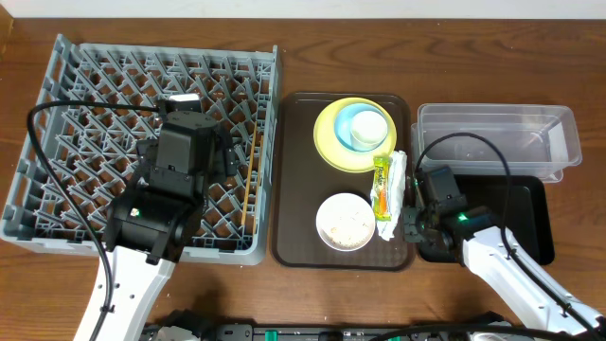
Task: Sort waste into correct bins and load items into the dishwasher
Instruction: 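Reach the right gripper to the pink rice bowl and grip its rim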
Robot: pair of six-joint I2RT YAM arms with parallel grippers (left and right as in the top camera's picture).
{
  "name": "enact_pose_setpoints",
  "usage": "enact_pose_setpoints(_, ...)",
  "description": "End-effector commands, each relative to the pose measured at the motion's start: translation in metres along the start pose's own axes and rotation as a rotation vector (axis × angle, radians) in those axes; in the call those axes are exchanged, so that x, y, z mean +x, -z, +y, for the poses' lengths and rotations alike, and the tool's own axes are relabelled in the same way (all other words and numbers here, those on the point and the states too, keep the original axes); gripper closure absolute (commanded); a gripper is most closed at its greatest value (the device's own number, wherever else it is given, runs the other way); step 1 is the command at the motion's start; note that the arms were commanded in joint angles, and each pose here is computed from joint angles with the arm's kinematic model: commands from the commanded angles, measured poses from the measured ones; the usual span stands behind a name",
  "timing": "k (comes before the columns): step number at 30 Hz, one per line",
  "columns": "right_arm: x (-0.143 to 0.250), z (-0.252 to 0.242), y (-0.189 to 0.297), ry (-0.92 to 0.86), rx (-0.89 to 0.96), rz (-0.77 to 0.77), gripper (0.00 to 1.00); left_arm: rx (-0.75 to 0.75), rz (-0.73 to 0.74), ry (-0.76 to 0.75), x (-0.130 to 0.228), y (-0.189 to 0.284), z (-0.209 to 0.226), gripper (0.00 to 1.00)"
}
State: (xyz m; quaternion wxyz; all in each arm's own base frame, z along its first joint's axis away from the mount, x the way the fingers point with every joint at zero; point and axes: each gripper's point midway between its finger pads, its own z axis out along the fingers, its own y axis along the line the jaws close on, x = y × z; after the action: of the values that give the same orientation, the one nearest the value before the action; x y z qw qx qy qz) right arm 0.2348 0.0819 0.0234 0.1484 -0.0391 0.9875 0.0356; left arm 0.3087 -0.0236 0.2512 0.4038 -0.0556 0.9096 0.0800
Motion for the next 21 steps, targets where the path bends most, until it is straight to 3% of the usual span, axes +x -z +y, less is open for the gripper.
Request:
enact_pose_setpoints(1, -0.018, 0.009, 0.020, 0.035, -0.017, -0.027, 0.64, -0.018, -0.016, 0.018, -0.006, 0.003, 0.004, 0.08)
enact_pose_setpoints(7, -0.044, 0.023, 0.064, 0.037, -0.068, -0.039, 0.61, -0.018, -0.015, 0.018, -0.006, 0.003, 0.003, 0.08)
enact_pose_setpoints(11, -0.058, 0.082, 0.101, 0.203, -0.347, -0.071, 0.60, -0.018, -0.016, 0.018, -0.006, 0.003, 0.004, 0.08)
enact_pose_setpoints(13, -0.053, 0.098, 0.106, 0.281, -0.399, -0.071, 0.60, -0.018, -0.015, 0.018, -0.006, 0.003, 0.003, 0.08)
enact_pose_setpoints(17, -0.030, 0.127, 0.097, 0.457, -0.416, -0.027, 0.61, -0.018, -0.016, 0.018, -0.006, 0.003, 0.004, 0.08)
enact_pose_setpoints(21, -0.011, 0.139, 0.063, 0.608, -0.254, 0.025, 0.62, -0.018, -0.015, 0.018, -0.006, 0.003, 0.003, 0.08)
